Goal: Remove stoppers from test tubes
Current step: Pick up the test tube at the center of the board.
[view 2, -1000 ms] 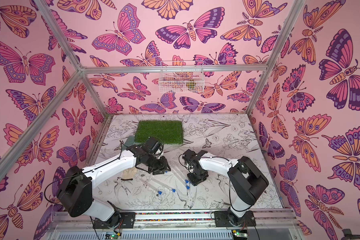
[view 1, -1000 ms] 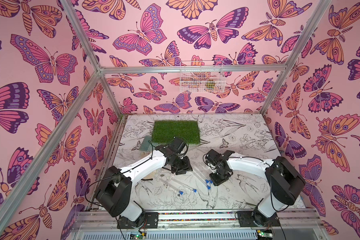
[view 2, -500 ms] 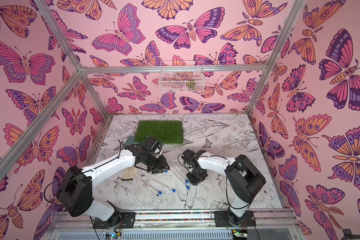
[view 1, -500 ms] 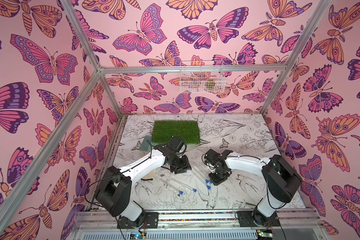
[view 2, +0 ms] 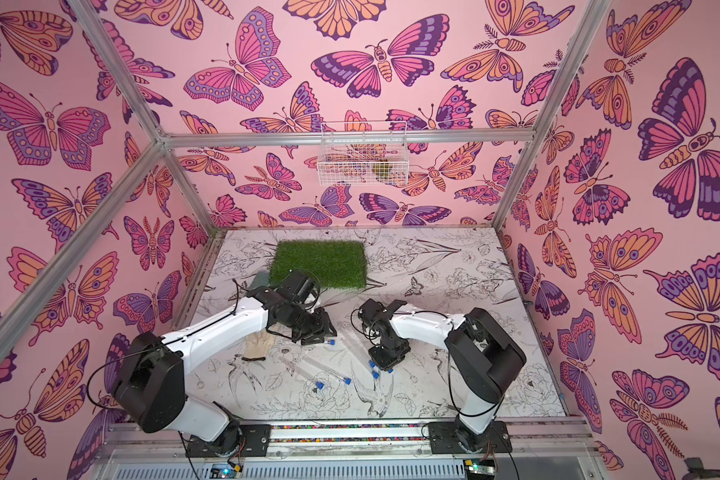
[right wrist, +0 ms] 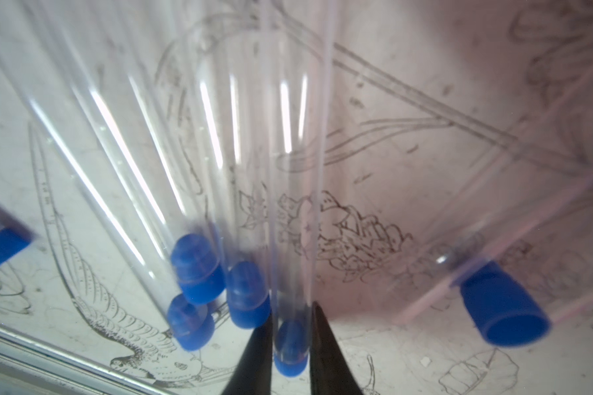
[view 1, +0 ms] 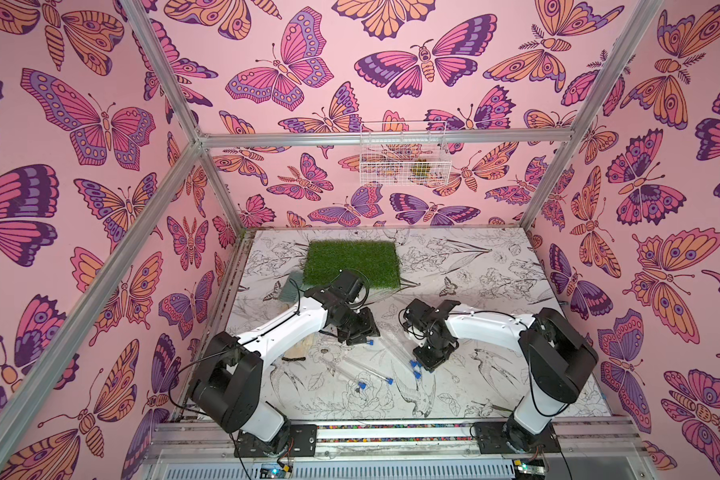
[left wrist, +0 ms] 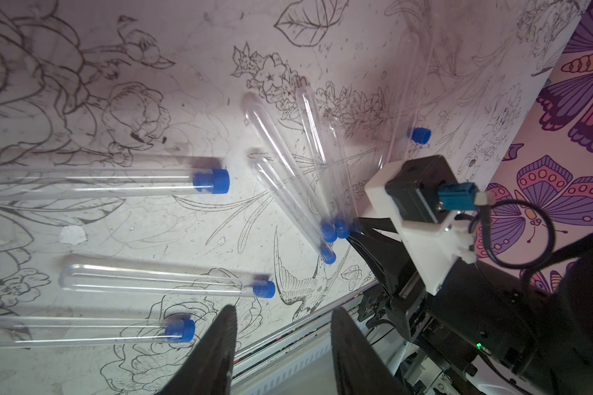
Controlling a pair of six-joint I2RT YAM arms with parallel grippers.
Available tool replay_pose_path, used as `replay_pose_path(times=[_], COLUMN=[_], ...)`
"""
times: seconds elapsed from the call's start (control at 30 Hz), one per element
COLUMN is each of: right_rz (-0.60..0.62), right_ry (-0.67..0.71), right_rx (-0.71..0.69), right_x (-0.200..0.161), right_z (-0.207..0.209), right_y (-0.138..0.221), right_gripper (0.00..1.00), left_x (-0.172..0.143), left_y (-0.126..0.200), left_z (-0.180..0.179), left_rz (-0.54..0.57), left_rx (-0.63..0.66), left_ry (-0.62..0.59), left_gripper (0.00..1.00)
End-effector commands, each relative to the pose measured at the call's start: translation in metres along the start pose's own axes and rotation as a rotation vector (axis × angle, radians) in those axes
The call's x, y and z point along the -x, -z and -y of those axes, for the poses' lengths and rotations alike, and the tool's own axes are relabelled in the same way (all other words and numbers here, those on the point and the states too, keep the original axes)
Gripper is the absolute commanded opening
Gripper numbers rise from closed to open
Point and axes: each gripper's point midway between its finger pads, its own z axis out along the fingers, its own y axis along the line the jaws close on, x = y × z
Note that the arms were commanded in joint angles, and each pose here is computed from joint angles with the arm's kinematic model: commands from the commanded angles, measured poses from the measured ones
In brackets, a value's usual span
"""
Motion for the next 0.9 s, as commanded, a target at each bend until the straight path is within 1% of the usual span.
replay_pose_path(times=[0.0, 0.43, 0.73, 0.87], right_rz=[0.002, 0.079, 0.124, 0.147], right_ry=[0.031, 0.028, 0.008, -0.006], right_rx=[0.018, 0.054, 0.104, 0.145], right_x=[0.006, 0.014, 0.016, 0.016], right_z=[-0.008, -0.019, -0.027, -0.031], right_y=[0.000, 0.024, 0.038, 0.045], right_gripper=[0.19, 0.17, 0.16, 0.16], left_x=[-0.003, 0.009, 0.017, 0.018], left_y=[0.003, 0.025, 0.028, 0.029], left_z=[-0.007, -0.009, -0.004, 0.001], left_rz=[-0.014, 0.039, 0.038, 0.037], left_rx=[-0.008, -0.061, -0.098, -0.123], left_ry=[-0.003, 0.002, -0.003, -0.026], left_gripper=[0.48, 0.48, 0.48, 0.48])
